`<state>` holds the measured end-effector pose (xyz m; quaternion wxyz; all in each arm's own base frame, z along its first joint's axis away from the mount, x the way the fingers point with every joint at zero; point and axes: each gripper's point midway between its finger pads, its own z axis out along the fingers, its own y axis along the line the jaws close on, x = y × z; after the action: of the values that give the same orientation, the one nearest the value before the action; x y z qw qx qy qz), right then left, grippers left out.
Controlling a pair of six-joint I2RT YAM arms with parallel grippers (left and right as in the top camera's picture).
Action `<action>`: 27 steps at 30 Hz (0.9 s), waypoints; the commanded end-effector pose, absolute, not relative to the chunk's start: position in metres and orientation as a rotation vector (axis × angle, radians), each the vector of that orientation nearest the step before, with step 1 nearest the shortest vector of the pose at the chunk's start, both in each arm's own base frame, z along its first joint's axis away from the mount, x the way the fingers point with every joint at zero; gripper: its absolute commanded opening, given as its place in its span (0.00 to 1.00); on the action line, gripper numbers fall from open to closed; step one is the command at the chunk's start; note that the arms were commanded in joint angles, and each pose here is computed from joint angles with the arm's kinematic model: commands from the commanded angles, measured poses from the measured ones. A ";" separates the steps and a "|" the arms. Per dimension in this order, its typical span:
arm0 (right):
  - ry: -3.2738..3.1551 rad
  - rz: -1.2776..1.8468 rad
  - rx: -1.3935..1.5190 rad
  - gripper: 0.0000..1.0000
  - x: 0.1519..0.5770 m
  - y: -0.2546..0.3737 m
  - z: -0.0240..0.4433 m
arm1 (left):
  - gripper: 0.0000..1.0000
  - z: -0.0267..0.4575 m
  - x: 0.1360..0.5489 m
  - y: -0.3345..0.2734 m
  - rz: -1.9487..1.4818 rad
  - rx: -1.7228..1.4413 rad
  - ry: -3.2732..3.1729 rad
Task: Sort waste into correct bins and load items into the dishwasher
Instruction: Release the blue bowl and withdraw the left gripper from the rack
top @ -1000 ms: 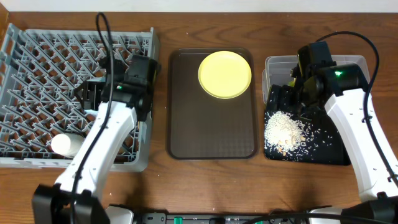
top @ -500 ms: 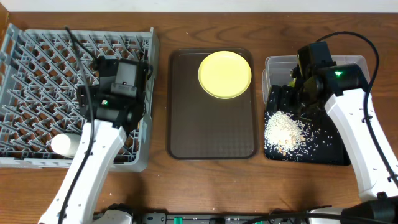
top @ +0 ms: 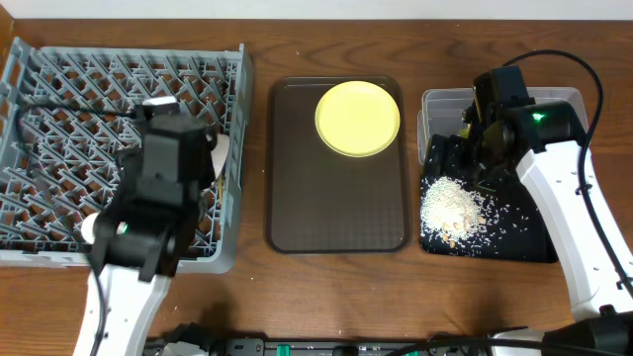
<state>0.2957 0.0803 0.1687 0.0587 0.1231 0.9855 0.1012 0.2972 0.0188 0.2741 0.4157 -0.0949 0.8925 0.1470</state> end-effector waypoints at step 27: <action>2.932 0.407 0.214 0.99 0.304 0.091 0.182 | 0.92 0.248 0.282 -0.047 -0.084 -0.043 2.415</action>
<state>0.3023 0.0836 0.1704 0.0723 0.1093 0.9852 0.1105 0.2807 -0.0493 0.2576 0.3720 -0.0140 0.9271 -0.0442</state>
